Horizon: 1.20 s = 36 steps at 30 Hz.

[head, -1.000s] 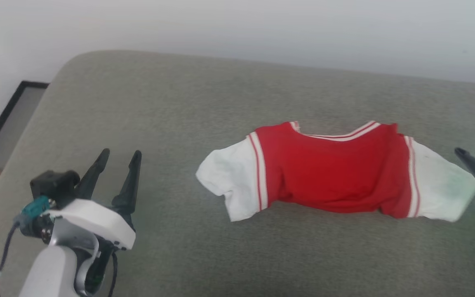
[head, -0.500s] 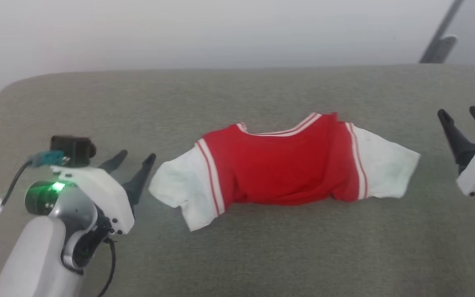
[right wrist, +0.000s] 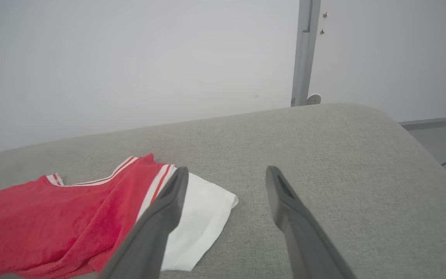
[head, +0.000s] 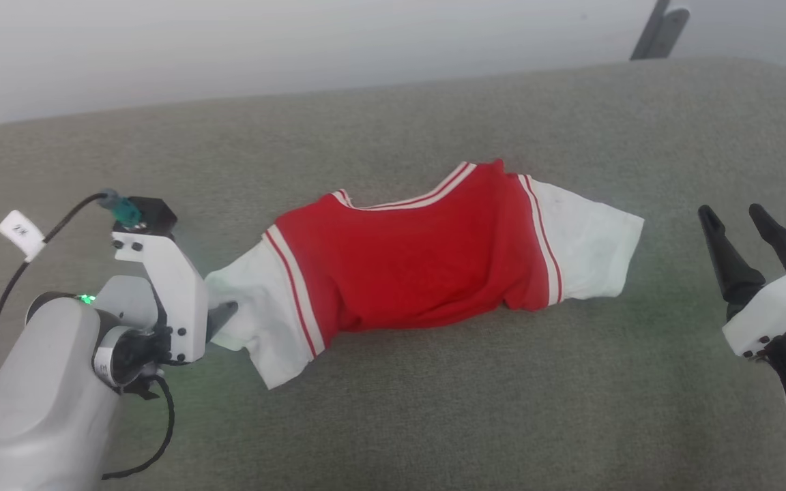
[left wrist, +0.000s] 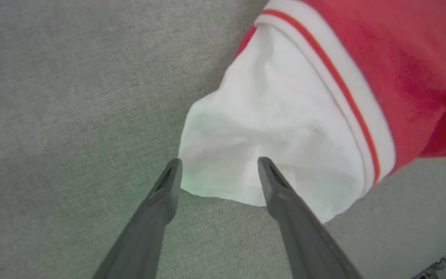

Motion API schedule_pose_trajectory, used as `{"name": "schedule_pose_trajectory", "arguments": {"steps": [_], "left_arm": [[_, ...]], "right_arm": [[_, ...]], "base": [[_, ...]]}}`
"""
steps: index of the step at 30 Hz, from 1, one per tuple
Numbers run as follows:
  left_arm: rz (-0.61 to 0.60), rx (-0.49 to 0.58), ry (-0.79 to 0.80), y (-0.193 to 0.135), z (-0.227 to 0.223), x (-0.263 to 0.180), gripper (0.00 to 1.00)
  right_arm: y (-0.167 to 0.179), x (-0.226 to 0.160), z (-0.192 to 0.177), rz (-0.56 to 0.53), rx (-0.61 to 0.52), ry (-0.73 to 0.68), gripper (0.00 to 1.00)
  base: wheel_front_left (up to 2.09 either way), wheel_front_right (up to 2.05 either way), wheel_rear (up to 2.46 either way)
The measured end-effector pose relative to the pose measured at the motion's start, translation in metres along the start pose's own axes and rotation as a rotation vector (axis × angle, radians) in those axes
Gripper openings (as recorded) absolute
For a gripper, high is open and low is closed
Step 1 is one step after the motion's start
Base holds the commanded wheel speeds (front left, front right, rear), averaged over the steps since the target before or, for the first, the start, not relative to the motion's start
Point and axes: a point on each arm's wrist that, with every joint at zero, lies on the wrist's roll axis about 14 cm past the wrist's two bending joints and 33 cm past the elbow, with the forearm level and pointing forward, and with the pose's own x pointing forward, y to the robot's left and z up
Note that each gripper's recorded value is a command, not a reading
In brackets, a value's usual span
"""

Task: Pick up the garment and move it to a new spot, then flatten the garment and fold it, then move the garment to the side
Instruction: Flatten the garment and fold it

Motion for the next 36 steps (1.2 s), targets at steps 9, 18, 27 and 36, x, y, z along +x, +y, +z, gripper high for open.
{"name": "schedule_pose_trajectory", "arguments": {"steps": [9, 18, 27, 36], "left_arm": [[0.039, -0.048, 0.164, 0.009, -0.02, 0.037, 1.0], [0.043, -0.13, 0.237, 0.013, -0.023, 0.055, 0.0], [0.023, -0.139, 0.221, 0.013, -0.019, 0.062, 0.0], [0.03, -0.161, 0.17, 0.023, -0.017, 0.064, 0.0]], "right_arm": [[-0.006, 0.0, -0.018, -0.025, 0.013, 0.086, 1.0], [-0.001, 0.023, -0.045, 0.005, -0.001, 0.252, 1.0], [-0.001, 0.064, -0.087, 0.03, -0.044, 0.545, 1.0], [0.007, 0.089, -0.139, 0.023, -0.041, 0.899, 1.0]], "base": [[0.0, 0.0, 0.0], [0.0, 0.0, 0.0], [0.0, 0.0, 0.0], [0.0, 0.0, 0.0]]}}
